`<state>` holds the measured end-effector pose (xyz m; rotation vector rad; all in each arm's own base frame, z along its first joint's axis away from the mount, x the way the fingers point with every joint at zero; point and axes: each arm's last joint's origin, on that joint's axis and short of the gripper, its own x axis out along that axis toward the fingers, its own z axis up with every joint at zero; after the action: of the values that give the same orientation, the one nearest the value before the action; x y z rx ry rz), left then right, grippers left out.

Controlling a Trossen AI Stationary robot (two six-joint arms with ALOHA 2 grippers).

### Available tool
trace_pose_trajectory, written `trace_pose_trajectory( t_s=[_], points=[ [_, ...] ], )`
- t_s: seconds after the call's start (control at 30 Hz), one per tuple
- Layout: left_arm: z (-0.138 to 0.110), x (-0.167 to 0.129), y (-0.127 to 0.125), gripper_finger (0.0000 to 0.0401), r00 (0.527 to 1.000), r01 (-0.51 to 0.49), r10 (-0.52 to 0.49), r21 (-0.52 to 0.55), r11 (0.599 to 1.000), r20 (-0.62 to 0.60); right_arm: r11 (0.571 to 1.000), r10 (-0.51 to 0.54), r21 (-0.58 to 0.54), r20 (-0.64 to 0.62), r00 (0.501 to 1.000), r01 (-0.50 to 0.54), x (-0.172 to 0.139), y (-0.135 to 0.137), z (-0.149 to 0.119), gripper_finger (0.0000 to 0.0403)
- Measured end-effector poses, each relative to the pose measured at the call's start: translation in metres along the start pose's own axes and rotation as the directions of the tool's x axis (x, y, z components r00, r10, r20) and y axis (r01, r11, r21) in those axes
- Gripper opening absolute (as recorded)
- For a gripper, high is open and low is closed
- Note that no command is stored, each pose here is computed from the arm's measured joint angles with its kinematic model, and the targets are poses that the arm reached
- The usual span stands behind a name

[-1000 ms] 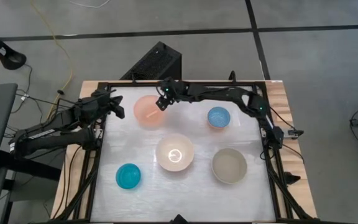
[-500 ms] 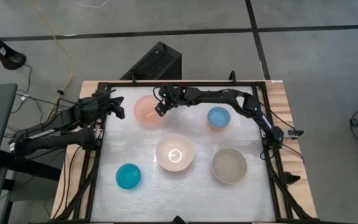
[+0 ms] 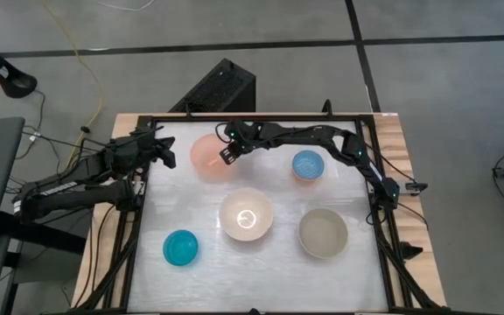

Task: Nest bowls inside each other
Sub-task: Stack the orange bowl into the pink bowl

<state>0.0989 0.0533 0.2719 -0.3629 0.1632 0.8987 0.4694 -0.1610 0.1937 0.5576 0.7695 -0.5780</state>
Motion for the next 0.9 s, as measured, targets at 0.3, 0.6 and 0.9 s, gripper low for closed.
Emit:
trace_pose_trajectory(
  t_s=[0.3,0.6,0.9],
  points=[
    [-0.001,0.0,0.0,0.0,1.0,0.01,-0.01,0.009,1.0,-0.01,1.0,0.007,0.021,0.024,1.0,-0.008,-0.009,-0.002,0.009,0.0032],
    [-0.003,0.0,-0.001,0.0,0.998,0.049,-0.048,0.038,0.998,-0.042,1.0,0.012,0.022,0.059,0.998,-0.013,-0.05,-0.019,0.061,0.0041],
    [-0.003,0.0,-0.001,0.0,0.996,0.075,-0.071,0.067,0.995,-0.053,0.999,0.043,-0.028,0.114,0.993,-0.04,-0.122,-0.04,0.112,0.0039]
  ],
)
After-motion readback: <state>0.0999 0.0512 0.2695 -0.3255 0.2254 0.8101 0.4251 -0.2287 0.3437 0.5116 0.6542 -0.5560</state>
